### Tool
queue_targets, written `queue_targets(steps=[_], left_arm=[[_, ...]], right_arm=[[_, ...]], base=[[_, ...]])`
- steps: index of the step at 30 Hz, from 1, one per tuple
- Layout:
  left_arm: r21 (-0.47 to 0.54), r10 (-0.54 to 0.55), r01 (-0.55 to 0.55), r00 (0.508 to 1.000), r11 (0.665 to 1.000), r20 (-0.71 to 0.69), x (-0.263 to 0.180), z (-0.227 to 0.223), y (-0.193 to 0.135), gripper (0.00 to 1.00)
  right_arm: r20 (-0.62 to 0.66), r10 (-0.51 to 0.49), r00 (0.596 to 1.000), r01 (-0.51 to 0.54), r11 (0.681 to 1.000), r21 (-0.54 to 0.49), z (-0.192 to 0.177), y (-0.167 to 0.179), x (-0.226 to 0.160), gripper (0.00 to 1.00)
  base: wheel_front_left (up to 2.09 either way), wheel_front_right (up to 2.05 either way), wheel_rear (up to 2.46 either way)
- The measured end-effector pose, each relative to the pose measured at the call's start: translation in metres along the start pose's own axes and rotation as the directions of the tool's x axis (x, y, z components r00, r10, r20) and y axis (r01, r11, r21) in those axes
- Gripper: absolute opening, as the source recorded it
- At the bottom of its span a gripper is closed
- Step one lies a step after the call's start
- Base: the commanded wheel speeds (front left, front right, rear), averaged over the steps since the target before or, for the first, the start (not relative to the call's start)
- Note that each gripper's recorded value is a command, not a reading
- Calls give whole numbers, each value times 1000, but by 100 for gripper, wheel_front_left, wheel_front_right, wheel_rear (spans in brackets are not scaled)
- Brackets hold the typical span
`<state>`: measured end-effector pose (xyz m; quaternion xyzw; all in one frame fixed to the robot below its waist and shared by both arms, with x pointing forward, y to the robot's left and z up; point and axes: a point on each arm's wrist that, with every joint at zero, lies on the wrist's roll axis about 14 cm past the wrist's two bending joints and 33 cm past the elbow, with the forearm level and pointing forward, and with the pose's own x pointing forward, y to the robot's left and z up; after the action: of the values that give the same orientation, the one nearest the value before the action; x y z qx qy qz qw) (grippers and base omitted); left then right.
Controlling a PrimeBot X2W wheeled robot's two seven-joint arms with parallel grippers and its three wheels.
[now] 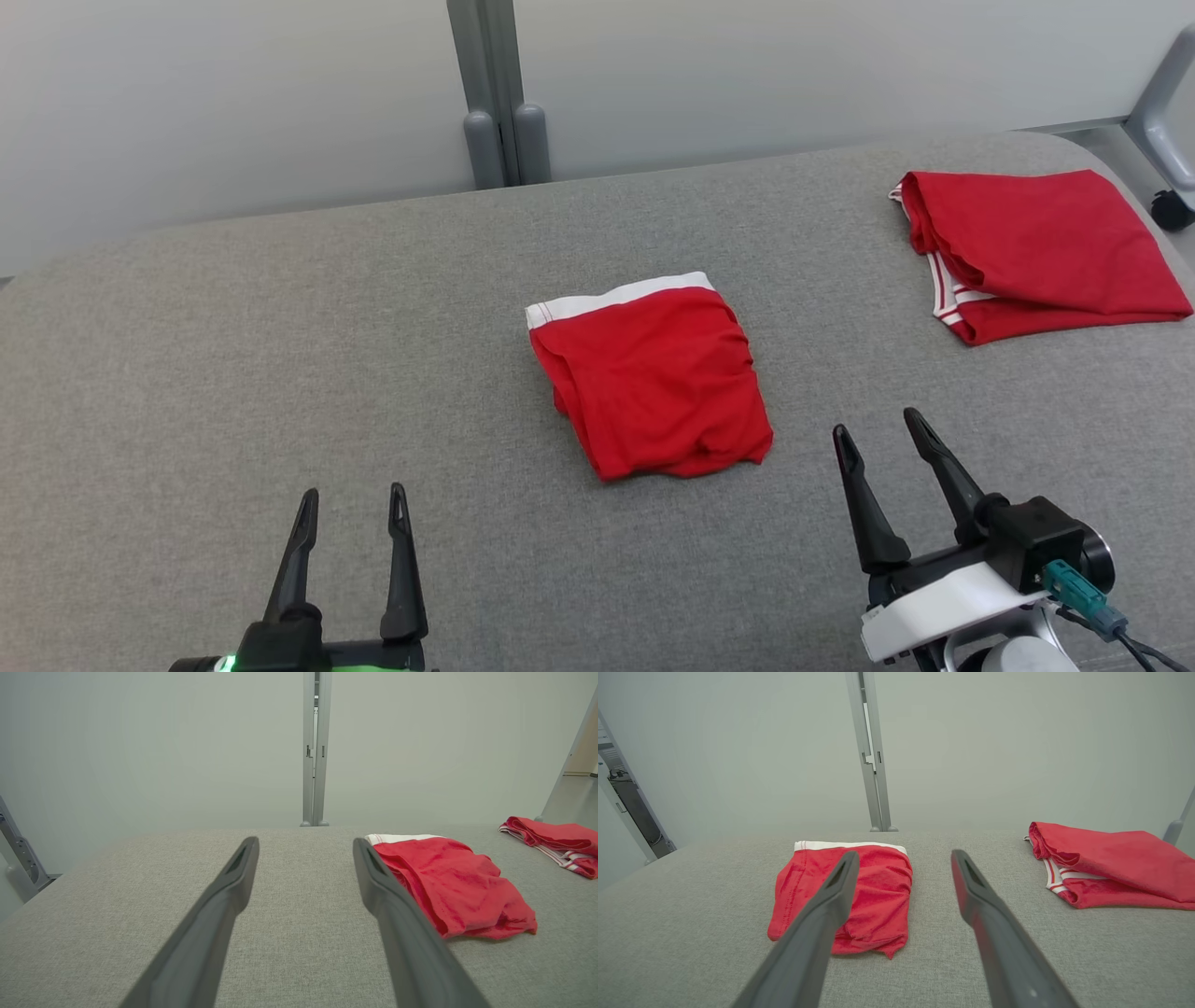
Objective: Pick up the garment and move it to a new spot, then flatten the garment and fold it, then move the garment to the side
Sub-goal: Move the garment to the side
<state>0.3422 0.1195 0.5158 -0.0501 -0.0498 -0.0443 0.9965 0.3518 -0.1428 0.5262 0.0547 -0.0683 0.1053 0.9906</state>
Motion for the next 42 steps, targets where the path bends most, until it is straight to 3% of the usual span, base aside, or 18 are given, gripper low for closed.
queue_targets(steps=[27,36,42], left_arm=[[2,2,-2,1000,1000,5,-5,2,-1,100],[3,-13,13,1000,1000,-10,1,-3,-6,100],[1,-30,30,999,1000,-28,17,-12,-8,100]], right_arm=[[-8,28,1000,-28,1000,-4,-2,5,2,100],[2,31,1000,-31,986,162,-3,1,34,100],[-114,88,990,-41,931,364,-36,-5,62,100]], base=[[0,0,0],[0,0,0],[0,0,0]])
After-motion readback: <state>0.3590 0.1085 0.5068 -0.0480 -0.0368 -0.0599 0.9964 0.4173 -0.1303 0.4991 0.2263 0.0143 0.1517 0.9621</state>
